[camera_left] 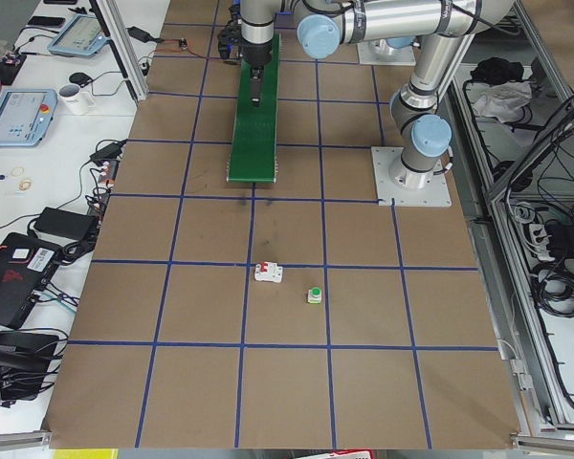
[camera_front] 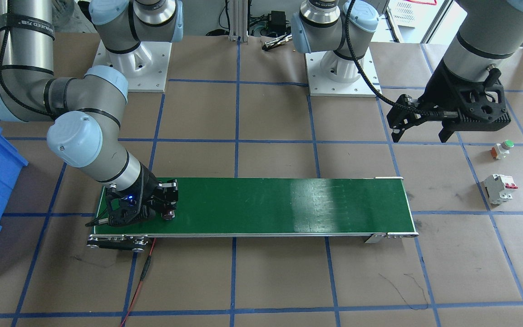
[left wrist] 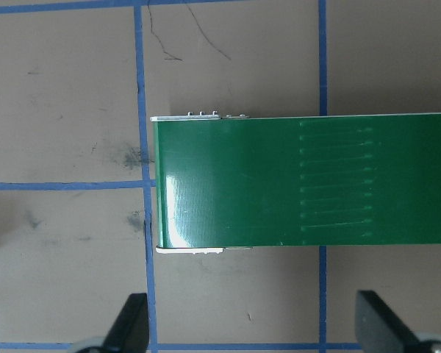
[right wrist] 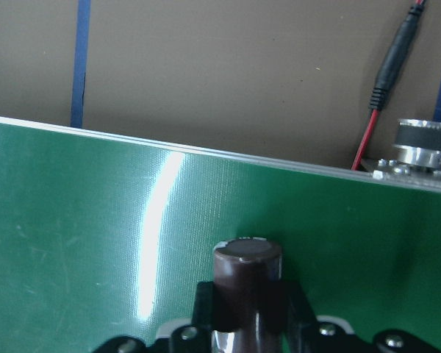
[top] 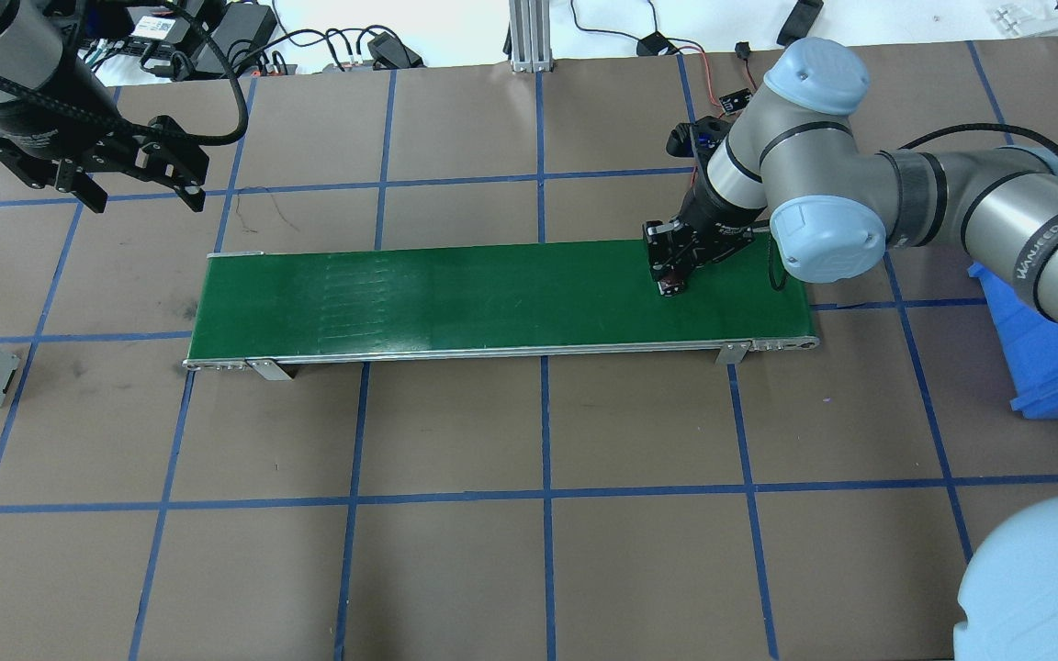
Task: Move capacitor from left to right
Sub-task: 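Grasp the capacitor on the belt with the right gripper and lift, then carry the capacitor with the right gripper over the blue bin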
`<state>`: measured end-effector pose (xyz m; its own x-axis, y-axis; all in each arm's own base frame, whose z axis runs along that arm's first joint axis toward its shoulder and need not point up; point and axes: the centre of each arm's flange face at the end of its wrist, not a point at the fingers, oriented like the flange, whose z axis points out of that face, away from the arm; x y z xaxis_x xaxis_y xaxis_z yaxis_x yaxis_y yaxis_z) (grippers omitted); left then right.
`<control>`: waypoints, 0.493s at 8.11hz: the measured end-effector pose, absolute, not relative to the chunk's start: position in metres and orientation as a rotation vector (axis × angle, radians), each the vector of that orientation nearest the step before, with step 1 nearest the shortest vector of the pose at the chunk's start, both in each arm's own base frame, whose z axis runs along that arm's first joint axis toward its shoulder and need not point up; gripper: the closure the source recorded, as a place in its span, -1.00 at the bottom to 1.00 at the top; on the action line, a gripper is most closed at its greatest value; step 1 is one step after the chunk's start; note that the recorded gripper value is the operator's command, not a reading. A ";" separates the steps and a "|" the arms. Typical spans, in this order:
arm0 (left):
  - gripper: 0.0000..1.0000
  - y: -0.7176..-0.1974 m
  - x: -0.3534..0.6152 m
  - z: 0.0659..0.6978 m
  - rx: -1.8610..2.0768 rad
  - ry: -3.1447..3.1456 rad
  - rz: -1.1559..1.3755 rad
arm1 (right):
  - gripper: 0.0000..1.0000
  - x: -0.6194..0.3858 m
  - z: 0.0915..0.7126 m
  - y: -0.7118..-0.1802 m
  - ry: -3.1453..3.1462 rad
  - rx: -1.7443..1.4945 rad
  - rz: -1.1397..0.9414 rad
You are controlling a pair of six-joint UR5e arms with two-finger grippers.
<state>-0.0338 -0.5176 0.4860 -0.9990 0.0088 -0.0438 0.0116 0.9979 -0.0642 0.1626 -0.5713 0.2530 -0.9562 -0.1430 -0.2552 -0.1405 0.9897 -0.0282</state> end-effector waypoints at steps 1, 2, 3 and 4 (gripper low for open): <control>-1.00 -0.518 -0.034 0.486 0.016 3.096 -0.100 | 1.00 0.162 0.258 -0.572 2.879 -0.213 -0.024; -1.00 -0.518 -0.034 0.486 0.016 3.096 -0.101 | 1.00 0.158 0.273 -0.572 2.902 -0.210 -0.035; -1.00 -0.518 -0.034 0.487 0.016 3.095 -0.102 | 1.00 0.149 0.296 -0.572 2.940 -0.197 -0.020; -1.00 -0.518 -0.034 0.487 0.017 3.095 -0.103 | 1.00 0.134 0.323 -0.572 2.994 -0.175 0.006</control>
